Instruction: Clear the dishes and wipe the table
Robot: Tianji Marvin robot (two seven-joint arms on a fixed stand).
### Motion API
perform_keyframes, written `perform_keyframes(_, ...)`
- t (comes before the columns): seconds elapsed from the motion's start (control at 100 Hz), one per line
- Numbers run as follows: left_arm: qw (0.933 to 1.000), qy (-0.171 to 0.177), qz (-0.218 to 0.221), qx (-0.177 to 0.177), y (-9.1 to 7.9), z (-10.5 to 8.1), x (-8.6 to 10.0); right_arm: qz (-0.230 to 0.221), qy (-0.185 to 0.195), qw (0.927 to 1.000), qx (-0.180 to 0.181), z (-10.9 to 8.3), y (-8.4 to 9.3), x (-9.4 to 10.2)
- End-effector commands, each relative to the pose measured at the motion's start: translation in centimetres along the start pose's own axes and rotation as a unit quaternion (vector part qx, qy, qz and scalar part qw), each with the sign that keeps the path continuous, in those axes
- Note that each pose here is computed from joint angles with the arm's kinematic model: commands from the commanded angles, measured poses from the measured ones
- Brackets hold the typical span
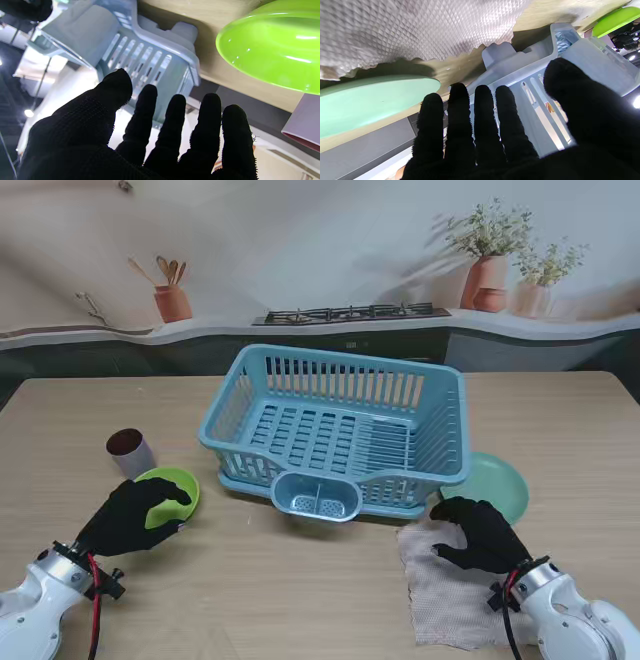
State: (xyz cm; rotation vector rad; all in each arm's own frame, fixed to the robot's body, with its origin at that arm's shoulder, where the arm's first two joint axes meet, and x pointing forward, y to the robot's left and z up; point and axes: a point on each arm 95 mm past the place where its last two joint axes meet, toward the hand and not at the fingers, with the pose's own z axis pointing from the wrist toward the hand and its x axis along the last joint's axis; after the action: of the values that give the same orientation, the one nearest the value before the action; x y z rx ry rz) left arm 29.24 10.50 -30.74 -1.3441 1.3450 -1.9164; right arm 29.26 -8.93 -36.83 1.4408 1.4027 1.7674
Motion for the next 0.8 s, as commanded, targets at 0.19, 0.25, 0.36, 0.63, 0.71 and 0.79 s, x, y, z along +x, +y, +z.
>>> perform_keyframes(0.19, 1.0, 0.0, -0.003, -0.004, 0.2, 0.0, 0.3, -0.003, 0.003, 1.0, 0.006, -0.2, -0.2, 0.1)
perform_keyframes(0.25, 1.0, -0.001, -0.004, -0.005, 0.2, 0.0, 0.3, -0.004, 0.002, 1.0, 0.006, -0.3, -0.2, 0.0)
perform_keyframes(0.36, 1.0, -0.001, -0.004, -0.006, 0.2, 0.0, 0.3, -0.008, 0.003, 0.9999, 0.005, -0.2, -0.1, -0.1)
perform_keyframes(0.63, 1.0, -0.003, -0.006, -0.007, 0.2, 0.0, 0.3, -0.022, 0.006, 0.9997, 0.01, 0.0, 0.4, -0.4)
perform_keyframes(0.71, 1.0, -0.002, -0.006, -0.006, 0.2, 0.0, 0.3, -0.034, 0.008, 0.9993, 0.014, 0.0, 0.6, -0.8)
perform_keyframes(0.79, 1.0, -0.001, -0.004, -0.005, 0.2, -0.1, 0.3, -0.044, 0.008, 0.9989, 0.017, 0.0, 0.8, -1.2)
